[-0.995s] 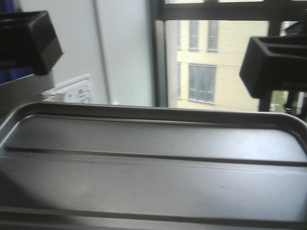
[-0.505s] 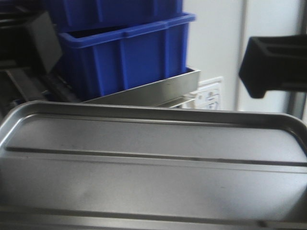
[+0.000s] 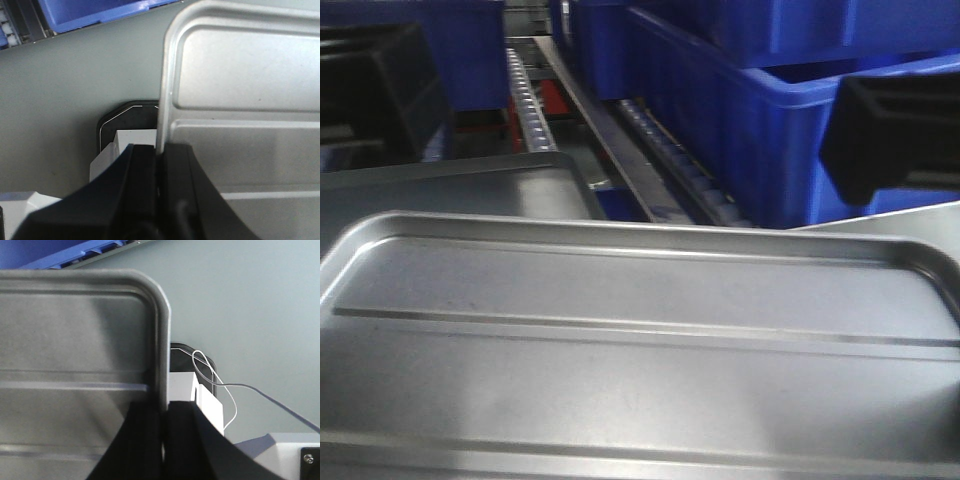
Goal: Grab silver tray and stack on right shelf
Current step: 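Carry the tray with both grippers up to the shelf holding another silver tray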
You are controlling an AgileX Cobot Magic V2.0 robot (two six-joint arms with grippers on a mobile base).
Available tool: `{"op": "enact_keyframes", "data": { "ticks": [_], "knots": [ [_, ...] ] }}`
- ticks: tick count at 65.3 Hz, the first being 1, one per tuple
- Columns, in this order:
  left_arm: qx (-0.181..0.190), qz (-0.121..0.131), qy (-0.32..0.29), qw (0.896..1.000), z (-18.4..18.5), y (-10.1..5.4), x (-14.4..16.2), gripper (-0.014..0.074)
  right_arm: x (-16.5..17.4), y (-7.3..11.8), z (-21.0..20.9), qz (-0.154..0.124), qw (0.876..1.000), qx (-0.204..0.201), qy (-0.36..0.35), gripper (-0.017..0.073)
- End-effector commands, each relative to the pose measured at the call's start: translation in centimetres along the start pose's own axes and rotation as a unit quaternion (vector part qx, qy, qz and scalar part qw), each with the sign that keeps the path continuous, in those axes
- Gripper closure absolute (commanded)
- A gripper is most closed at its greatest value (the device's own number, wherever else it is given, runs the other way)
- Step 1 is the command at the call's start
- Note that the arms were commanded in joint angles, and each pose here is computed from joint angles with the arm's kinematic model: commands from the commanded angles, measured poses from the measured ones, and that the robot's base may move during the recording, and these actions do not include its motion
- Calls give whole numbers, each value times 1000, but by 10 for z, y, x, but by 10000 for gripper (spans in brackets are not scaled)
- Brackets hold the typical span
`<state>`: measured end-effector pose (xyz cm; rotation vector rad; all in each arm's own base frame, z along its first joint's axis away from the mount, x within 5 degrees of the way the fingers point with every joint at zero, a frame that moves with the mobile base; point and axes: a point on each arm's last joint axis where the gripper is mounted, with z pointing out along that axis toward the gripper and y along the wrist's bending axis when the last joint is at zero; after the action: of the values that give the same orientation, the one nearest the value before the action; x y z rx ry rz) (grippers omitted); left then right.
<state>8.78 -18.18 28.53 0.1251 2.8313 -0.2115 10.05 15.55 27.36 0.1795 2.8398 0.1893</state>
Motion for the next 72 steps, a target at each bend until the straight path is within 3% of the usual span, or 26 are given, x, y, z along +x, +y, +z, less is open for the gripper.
{"op": "enact_keyframes", "data": {
  "ticks": [1,72],
  "knots": [
    [-88,-1,1,996,-12,19,-1,686,-3,-16,-11,-5,997,72,-9,481],
    [-88,-1,1,996,-12,19,-1,686,-3,-16,-11,-5,997,72,-9,481]
  ]
}}
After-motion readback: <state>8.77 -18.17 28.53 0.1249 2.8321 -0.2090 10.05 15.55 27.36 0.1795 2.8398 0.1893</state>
